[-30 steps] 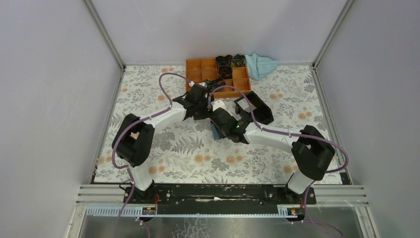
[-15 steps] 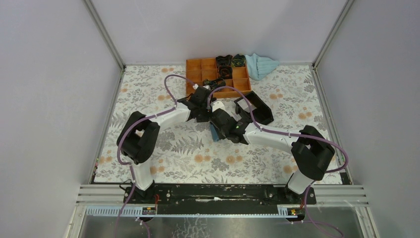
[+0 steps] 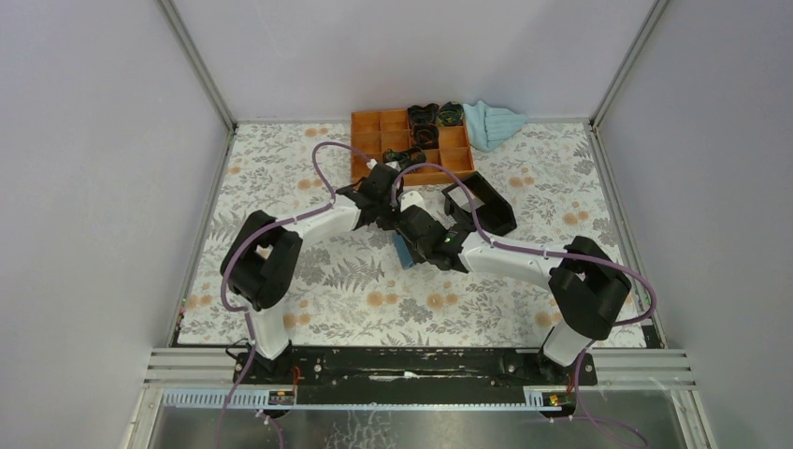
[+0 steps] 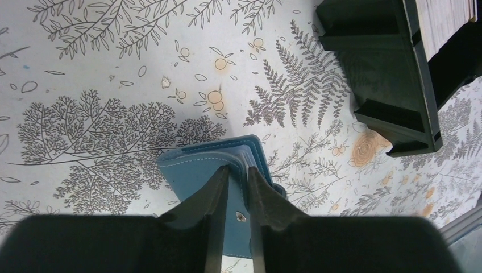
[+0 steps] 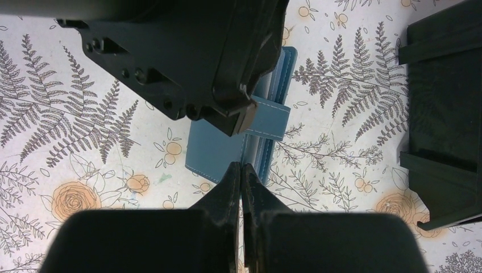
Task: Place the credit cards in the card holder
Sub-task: Open the card holder at the center of the board.
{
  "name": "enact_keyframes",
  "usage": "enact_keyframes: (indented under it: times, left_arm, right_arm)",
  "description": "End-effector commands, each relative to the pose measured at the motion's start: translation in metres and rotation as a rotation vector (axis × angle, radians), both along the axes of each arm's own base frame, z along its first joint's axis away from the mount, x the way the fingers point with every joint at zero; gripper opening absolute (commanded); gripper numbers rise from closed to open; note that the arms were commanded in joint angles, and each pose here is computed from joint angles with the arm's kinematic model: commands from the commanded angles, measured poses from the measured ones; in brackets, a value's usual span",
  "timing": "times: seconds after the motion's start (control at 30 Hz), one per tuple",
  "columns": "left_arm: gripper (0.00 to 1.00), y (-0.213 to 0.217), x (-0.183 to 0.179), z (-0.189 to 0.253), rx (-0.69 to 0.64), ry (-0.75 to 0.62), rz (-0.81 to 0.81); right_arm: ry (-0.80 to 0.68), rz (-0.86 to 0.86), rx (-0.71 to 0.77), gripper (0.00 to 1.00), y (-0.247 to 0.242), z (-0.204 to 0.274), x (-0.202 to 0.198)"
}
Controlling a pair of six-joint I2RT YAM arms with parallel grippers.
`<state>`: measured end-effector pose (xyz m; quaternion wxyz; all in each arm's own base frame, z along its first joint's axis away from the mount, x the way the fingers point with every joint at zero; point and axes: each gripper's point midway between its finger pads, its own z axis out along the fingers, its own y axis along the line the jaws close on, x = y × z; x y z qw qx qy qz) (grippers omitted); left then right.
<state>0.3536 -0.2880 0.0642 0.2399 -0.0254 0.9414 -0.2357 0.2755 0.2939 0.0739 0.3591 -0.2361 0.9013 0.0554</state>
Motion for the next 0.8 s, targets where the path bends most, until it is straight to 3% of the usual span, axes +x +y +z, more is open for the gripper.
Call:
enact_keyframes:
  times: [0.0, 0.1, 0.17, 0.53, 0.77]
  left_arm:
    - [0.17, -0.001, -0.007, -0.002, -0.005, -0.009, -0.014]
    - [0.00, 0.000, -0.010, -0.004, -0.003, -0.005, -0.023]
    - [0.00, 0.001, -0.012, -0.006, 0.001, -0.001, -0.028]
    - [0.00, 0.006, -0.021, -0.012, 0.005, -0.005, -0.037]
    - [0.00, 0.009, -0.024, -0.005, -0.020, -0.039, -0.040]
  right_arm:
    - [-0.056, -0.018, 0.037, 0.00, 0.011, 0.020, 0.010]
    - [-0.056, -0.019, 0.041, 0.00, 0.011, 0.020, 0.010]
    - [-0.053, -0.016, 0.048, 0.01, 0.013, 0.021, 0.009]
    - [-0.076, -0.048, 0.073, 0.43, 0.005, 0.028, 0.008]
    - [-0.088, -0.085, 0.162, 0.47, 0.000, 0.042, 0.001]
